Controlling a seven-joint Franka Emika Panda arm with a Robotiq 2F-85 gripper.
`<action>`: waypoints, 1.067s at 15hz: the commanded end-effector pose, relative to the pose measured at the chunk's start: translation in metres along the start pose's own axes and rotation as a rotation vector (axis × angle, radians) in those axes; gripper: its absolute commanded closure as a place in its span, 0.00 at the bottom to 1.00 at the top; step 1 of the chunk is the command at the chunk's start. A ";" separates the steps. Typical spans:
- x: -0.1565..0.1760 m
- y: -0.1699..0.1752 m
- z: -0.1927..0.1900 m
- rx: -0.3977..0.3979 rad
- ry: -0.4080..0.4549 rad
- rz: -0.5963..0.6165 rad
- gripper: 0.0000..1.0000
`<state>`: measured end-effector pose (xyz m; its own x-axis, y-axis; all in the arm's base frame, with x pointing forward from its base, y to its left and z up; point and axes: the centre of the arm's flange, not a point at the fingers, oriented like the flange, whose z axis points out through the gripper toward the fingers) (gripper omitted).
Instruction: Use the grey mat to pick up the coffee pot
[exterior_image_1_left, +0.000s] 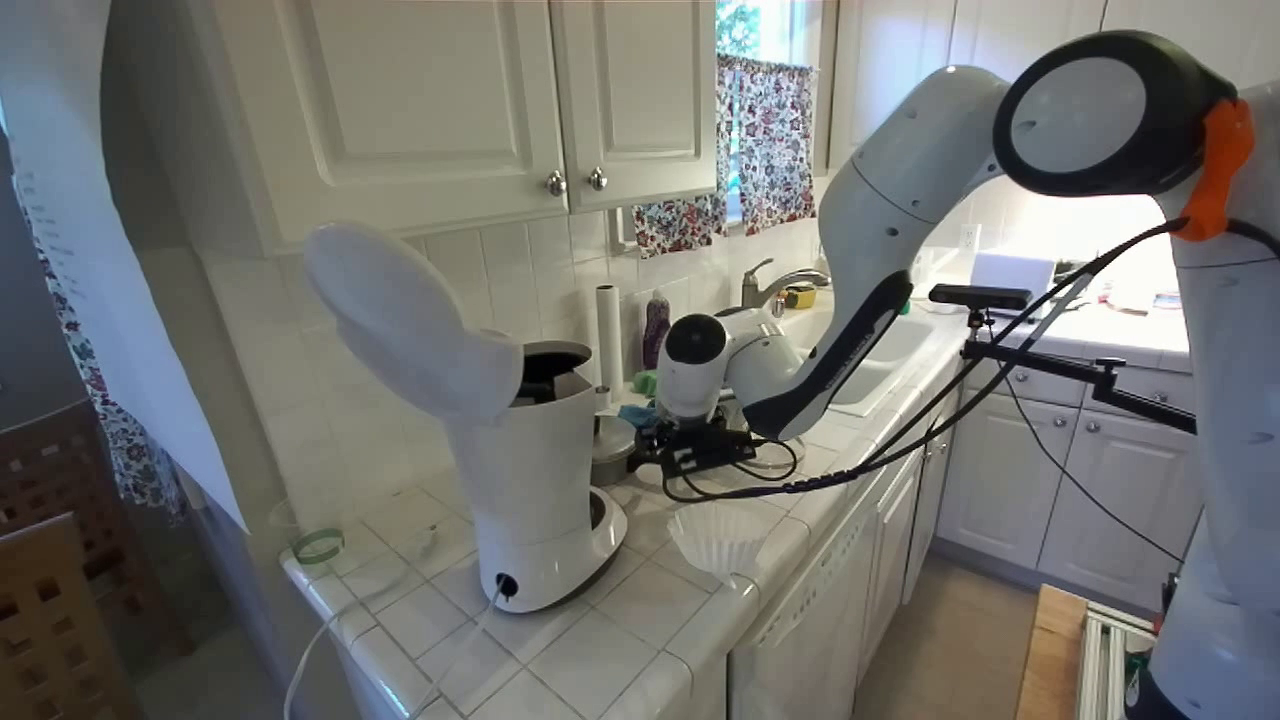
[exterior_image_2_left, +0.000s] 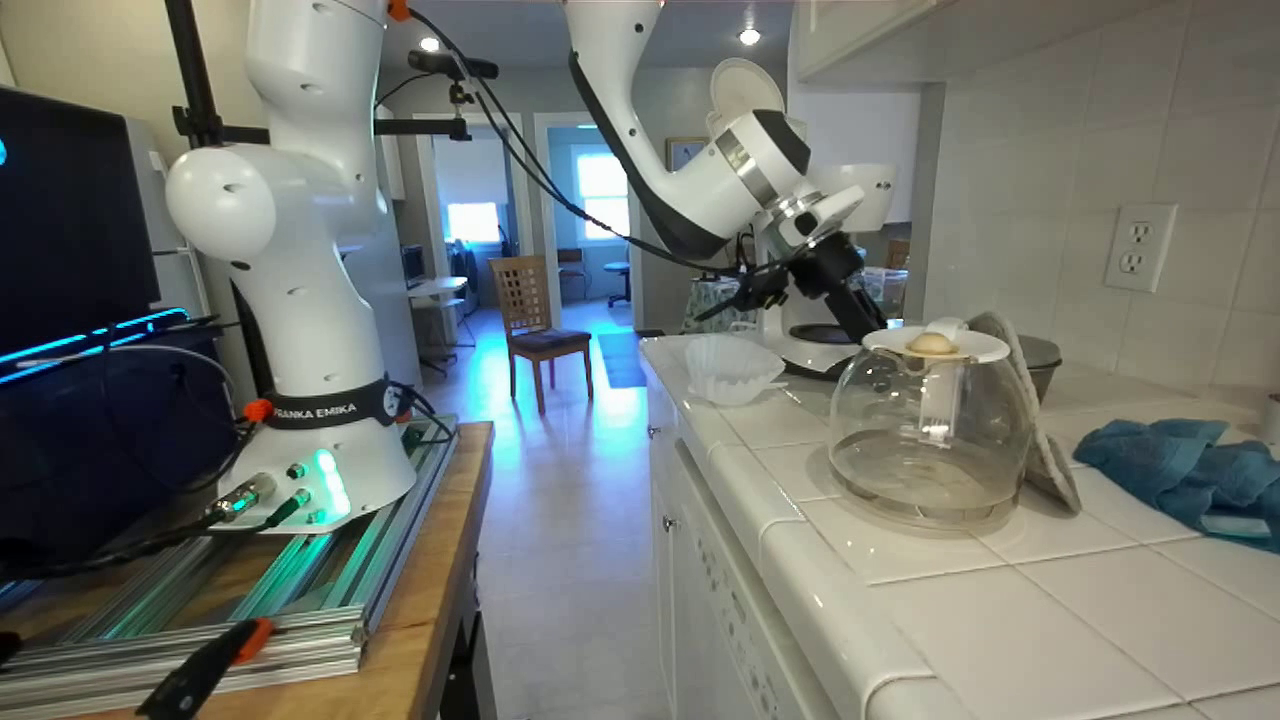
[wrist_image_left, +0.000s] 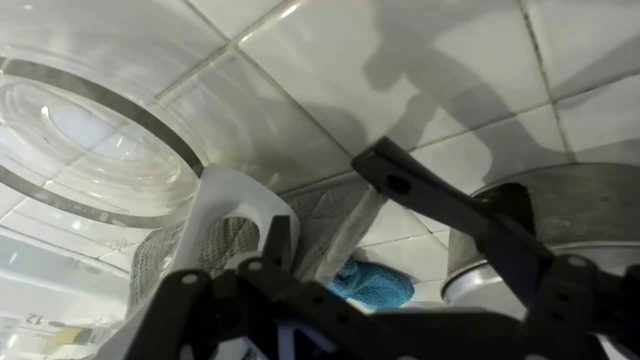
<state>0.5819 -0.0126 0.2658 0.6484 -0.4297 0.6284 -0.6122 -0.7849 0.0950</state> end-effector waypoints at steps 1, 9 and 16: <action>0.006 0.000 -0.039 -0.020 -0.090 -0.028 0.00; 0.010 0.008 -0.093 -0.174 -0.171 -0.087 0.00; 0.025 0.026 -0.131 -0.305 -0.111 -0.046 0.00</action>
<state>0.5401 0.0177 0.3683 0.7377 -0.4387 0.5132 -0.6475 -0.6751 0.3536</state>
